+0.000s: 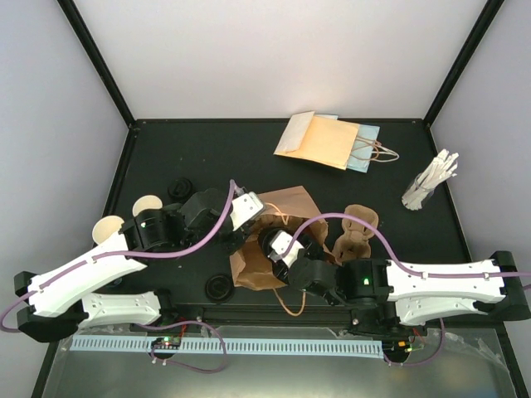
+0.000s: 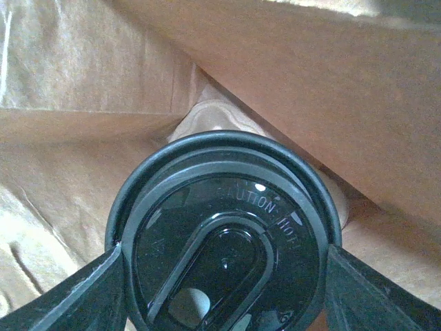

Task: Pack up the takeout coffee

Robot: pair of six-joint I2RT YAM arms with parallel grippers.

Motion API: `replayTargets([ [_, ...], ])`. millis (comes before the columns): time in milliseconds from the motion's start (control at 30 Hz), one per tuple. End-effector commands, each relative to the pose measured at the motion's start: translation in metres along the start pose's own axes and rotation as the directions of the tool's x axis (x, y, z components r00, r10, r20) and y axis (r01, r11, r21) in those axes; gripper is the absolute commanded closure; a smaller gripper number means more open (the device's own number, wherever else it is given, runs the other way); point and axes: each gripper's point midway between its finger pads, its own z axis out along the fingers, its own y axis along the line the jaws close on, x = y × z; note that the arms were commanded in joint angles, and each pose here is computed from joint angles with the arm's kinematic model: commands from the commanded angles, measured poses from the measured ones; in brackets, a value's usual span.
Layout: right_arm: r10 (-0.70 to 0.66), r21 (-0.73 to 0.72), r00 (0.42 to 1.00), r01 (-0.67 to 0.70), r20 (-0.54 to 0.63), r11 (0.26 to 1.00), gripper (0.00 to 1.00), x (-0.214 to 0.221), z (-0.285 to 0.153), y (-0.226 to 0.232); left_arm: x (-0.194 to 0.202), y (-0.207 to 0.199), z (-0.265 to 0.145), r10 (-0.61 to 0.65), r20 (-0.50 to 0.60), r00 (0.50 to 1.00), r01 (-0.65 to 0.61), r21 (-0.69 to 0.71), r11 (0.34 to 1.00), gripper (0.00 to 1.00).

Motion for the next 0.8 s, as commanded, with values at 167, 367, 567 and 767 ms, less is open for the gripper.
replayTargets([
  [167,0.035,0.083,0.999,-0.037,0.022,0.996,0.58,0.005,0.006,-0.005,-0.025,0.005,-0.017,-0.021,0.117,0.993,0.024,-0.020,1.000,0.98],
  [367,-0.036,0.063,0.998,0.033,0.046,0.997,0.52,0.006,0.016,0.007,-0.025,-0.002,-0.016,-0.006,0.123,0.992,0.005,0.013,1.000,0.98],
  [567,-0.216,0.019,0.976,0.216,0.014,0.976,0.50,0.019,0.033,0.029,-0.021,-0.012,-0.014,0.014,0.115,0.993,-0.019,0.050,0.999,0.98],
  [767,-0.363,0.026,0.931,0.362,0.041,0.932,0.50,0.026,0.035,0.046,-0.020,-0.015,-0.019,0.022,0.126,0.992,-0.030,0.061,0.998,0.98],
])
